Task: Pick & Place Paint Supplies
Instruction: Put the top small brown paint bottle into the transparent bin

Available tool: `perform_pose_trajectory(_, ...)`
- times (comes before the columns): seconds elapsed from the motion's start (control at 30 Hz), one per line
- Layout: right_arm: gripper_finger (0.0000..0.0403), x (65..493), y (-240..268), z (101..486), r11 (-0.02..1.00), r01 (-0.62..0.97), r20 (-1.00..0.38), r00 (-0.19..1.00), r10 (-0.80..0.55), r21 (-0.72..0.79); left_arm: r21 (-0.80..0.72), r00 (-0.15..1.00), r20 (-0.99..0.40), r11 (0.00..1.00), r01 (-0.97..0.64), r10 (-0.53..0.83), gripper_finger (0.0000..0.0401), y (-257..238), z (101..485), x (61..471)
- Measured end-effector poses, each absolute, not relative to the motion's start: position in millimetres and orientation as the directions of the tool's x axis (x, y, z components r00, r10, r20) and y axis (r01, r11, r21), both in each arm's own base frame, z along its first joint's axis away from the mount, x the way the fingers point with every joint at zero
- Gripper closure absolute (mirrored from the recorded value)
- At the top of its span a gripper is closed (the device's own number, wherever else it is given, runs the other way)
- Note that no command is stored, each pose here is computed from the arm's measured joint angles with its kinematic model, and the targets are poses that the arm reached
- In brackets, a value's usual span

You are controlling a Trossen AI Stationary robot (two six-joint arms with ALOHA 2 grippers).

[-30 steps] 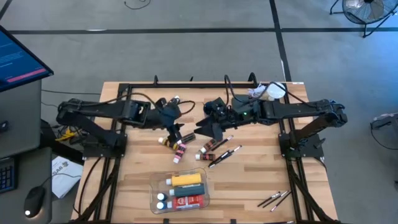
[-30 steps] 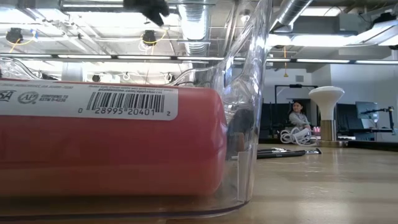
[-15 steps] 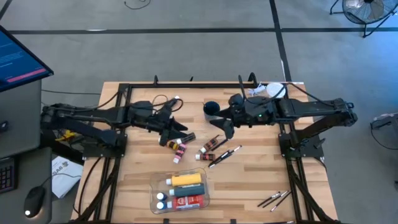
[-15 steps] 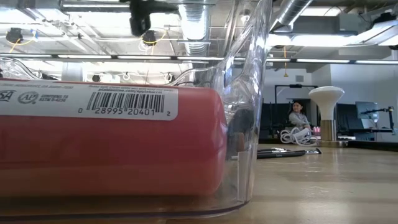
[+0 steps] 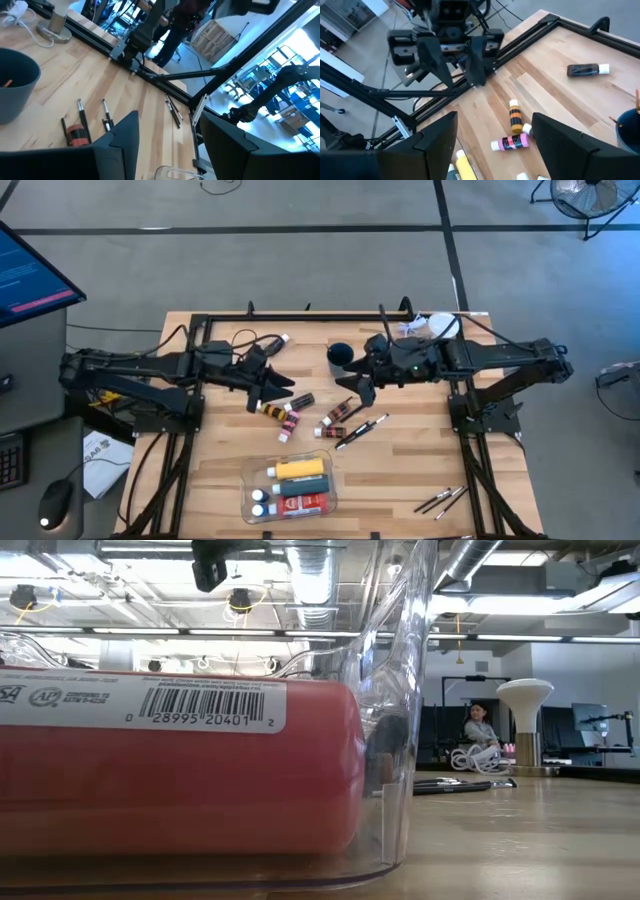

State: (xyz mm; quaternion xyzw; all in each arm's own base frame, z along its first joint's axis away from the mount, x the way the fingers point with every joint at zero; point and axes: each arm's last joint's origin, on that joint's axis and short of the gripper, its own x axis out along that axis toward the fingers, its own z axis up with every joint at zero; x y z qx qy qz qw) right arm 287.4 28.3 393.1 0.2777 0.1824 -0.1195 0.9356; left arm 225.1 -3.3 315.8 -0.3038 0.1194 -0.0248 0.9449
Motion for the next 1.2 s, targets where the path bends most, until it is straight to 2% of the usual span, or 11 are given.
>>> perform_pose_trajectory(0.67, 0.0154, 286.0, 26.3, 390.2, 0.817, 0.346, -0.438, 0.89, -0.13, 0.461, -0.578, 0.965, -0.233, 0.815, -0.039, -0.119, 0.0233, -3.2, 313.2, 225.6)
perform_pose_trajectory(0.9, 0.0154, 279.6, 25.7, 365.0, 0.783, 0.488, -0.649, 0.747, -0.146, 0.385, -0.565, 0.913, -0.389, 0.815, -0.131, -0.123, 0.0233, -3.3, 297.3, 222.3)
perform_pose_trajectory(1.07, 0.0154, 278.2, 27.4, 364.7, 0.782, 0.49, -0.656, 0.742, -0.142, 0.385, -0.525, 0.845, -0.525, 0.82, -0.228, -0.1, 0.0233, -2.6, 284.2, 215.7)
perform_pose_trajectory(1.2, 0.0154, 278.2, 27.4, 364.7, 0.782, 0.49, -0.656, 0.741, -0.142, 0.385, -0.427, 0.768, -0.64, 0.833, -0.353, -0.003, 0.0233, 0.2, 272.0, 210.4)
